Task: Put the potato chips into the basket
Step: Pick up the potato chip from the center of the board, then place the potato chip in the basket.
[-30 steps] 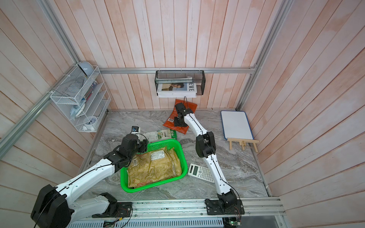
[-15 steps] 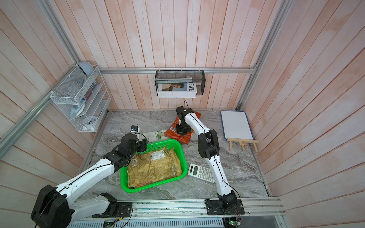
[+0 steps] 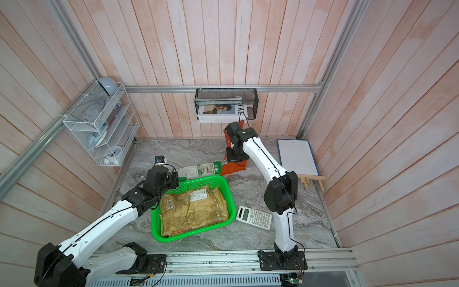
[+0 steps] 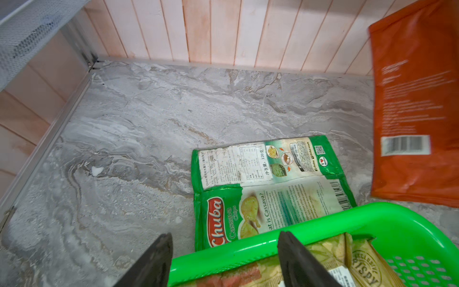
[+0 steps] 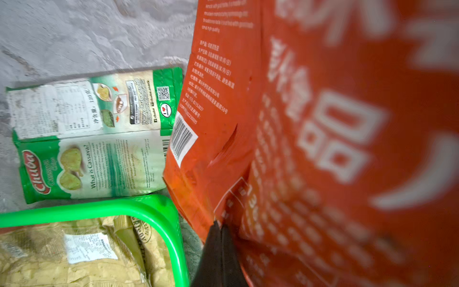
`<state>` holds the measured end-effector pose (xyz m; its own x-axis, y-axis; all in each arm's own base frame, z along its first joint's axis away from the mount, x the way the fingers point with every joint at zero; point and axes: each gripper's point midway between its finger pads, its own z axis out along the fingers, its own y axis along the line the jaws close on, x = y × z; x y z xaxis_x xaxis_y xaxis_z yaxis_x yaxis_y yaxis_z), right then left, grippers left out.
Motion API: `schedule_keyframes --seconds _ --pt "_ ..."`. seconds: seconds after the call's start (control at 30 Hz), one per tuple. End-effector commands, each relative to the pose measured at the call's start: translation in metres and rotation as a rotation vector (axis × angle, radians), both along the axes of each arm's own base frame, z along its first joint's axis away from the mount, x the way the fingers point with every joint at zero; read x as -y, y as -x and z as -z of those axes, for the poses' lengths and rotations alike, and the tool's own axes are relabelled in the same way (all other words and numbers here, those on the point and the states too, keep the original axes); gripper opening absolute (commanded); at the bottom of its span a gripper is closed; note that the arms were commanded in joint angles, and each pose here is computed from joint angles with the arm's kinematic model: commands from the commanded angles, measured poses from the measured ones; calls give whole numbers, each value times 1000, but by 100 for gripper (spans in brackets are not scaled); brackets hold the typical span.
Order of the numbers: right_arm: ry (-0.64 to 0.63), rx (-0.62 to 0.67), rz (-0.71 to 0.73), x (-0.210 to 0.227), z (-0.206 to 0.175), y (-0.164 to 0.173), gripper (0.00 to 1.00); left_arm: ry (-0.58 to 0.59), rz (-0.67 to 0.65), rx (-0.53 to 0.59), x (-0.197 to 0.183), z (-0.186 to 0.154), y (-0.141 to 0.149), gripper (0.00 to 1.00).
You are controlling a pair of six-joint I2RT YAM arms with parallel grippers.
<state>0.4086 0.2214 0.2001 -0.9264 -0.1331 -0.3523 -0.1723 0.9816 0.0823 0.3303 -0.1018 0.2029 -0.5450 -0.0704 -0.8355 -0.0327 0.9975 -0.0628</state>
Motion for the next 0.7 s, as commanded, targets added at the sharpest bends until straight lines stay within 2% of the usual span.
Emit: schedule_keyframes --seconds 0.0,0.17,0.33,0.43,0.53,0.6,0.67 --pt "70 69 -90 -1 -19 13 0 1 -56 33 -15 -15 8 72" --pt "201 164 -322 -2 -55 46 0 -12 -90 92 -28 -35 15 72" --pt "430 282 -632 -9 -80 84 0 -37 -136 131 -45 -44 27 72" --pt "512 325 -875 -20 -79 114 0 -47 -143 148 -50 -50 32 72" --pt "594 425 -1128 -36 -71 142 0 -64 -153 160 -56 -57 37 72" --pt "583 513 -1210 -46 -66 152 0 -79 -164 170 -60 -63 39 72" --pt "503 580 -1278 -58 -71 162 0 -92 -173 180 -64 -68 42 72"
